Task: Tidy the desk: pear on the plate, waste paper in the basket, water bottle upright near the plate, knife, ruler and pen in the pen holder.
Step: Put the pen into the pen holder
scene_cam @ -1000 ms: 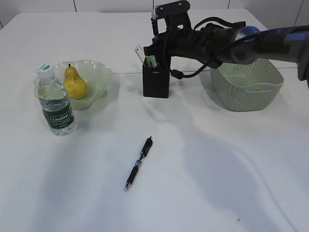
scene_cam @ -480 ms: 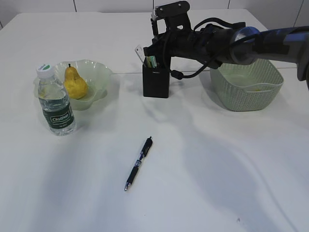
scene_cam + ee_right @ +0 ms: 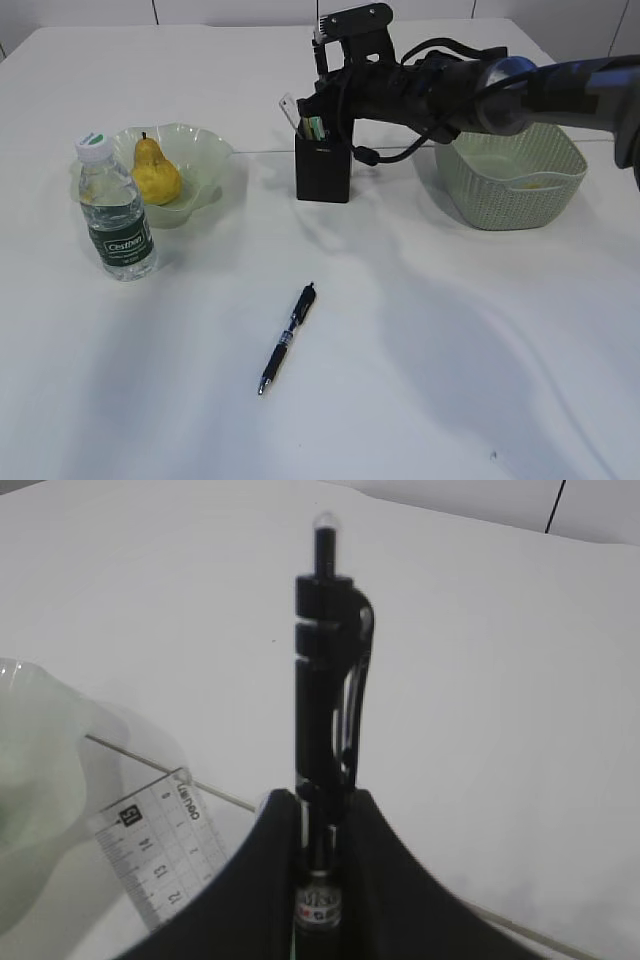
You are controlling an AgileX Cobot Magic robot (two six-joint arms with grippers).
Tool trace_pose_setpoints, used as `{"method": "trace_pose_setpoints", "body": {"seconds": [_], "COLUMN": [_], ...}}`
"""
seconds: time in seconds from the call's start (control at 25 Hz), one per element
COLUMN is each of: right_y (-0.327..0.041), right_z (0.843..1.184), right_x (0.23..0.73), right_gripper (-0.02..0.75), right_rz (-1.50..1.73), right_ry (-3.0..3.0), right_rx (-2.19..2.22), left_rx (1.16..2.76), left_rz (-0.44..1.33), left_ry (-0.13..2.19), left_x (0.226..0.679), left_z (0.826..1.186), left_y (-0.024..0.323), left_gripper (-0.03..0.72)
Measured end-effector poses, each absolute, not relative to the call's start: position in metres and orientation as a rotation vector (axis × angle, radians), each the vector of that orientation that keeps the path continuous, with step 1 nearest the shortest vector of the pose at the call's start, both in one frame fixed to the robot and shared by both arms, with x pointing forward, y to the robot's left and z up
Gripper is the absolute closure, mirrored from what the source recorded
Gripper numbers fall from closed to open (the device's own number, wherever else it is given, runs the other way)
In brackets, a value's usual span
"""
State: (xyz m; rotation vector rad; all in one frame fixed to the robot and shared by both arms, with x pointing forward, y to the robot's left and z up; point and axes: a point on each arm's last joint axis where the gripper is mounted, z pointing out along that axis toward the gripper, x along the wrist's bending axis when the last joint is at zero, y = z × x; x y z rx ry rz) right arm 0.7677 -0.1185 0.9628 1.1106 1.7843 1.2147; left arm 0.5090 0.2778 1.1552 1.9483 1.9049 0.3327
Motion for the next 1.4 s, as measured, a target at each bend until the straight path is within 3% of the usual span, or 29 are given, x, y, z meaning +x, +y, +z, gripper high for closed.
{"method": "trace_pose_setpoints", "body": {"seconds": [0.36,0.56,0.84,1.08,1.4], "right_y": [-0.121,-0.121,-0.121,-0.124,-0.129], "right_z": [0.956,0.956,0.956,0.952,1.003], "right_x": [0.768,0.768,0.768,0.767,0.759], "right_gripper": [0.62,0.567,0.434,0.419,0.42], "right_rz": [1.176,1.173,1.175,1.105,1.047], "right_ry": [1.794,1.793,1.792,1.8,1.759], "right_rx": [1.146,1.157,1.16,1.204,1.097], "left_rx": [1.947,1.947,1.946,1.945,1.942], "left_rz": [0.331,0.331,0.327,0.325,0.328], "left_ry": [1.904,1.904,1.903,1.903,1.901], "left_x": [0.509,0.509,0.509,0.509,0.509], "left_z": [1.155,1.155,1.155,1.155,1.155], "left_y": [0.278,0.278,0.277,0.277,0.277], "left_gripper": [0.451,0.451,0.451,0.451,0.451]}}
